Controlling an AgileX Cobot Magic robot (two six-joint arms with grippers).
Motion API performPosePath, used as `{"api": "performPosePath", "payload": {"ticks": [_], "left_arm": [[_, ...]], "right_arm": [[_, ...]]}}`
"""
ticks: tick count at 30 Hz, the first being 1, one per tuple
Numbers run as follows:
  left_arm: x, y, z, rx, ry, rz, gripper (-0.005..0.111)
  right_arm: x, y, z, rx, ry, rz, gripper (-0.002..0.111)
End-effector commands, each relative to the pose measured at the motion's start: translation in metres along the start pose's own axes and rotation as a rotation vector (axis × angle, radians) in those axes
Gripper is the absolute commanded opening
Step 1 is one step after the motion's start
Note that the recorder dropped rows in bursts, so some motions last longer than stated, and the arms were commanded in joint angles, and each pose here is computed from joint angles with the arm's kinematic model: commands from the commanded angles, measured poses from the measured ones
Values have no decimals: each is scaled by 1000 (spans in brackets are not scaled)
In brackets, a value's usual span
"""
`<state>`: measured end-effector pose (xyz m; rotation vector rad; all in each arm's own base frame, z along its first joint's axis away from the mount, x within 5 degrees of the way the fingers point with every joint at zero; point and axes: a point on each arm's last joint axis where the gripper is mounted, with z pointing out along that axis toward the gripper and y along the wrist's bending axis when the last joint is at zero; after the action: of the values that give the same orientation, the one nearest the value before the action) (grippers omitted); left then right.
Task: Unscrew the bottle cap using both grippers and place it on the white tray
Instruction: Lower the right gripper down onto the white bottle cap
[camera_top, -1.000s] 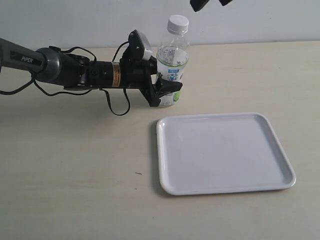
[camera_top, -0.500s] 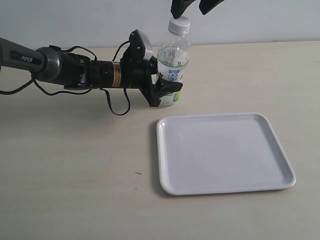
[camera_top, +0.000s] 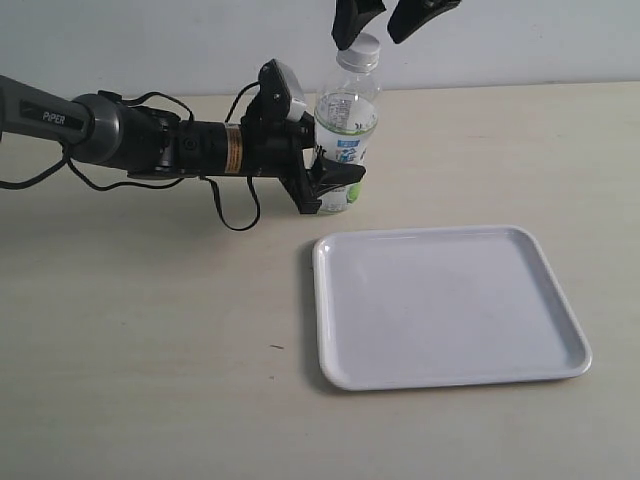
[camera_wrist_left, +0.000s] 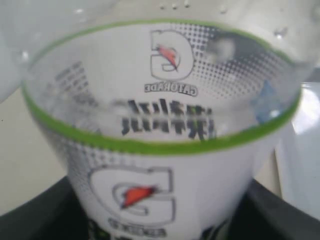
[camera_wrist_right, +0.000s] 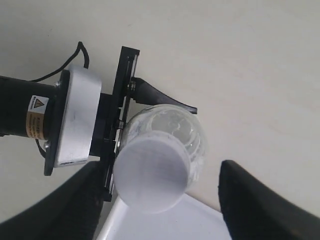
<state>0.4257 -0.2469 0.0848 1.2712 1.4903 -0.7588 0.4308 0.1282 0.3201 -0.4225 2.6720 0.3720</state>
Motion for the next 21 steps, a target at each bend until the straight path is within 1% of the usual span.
{"api": "performPosePath", "payload": {"ticks": [1, 8, 16, 19, 21], "left_arm": [[-1, 1, 0, -2, 22, 28, 0], [-1, 1, 0, -2, 22, 28, 0], [-1, 1, 0, -2, 22, 28, 0], [-1, 0, 0, 2, 25, 32, 0], [-1, 0, 0, 4, 26, 35, 0]], "right_arm": [[-1, 0, 8, -12, 7, 4, 64], [-1, -1, 10, -15, 11, 7, 63], [-1, -1, 10, -15, 11, 0, 54], [-2, -1, 10, -15, 9, -11, 49], [-2, -1, 10, -15, 9, -19, 40]]}}
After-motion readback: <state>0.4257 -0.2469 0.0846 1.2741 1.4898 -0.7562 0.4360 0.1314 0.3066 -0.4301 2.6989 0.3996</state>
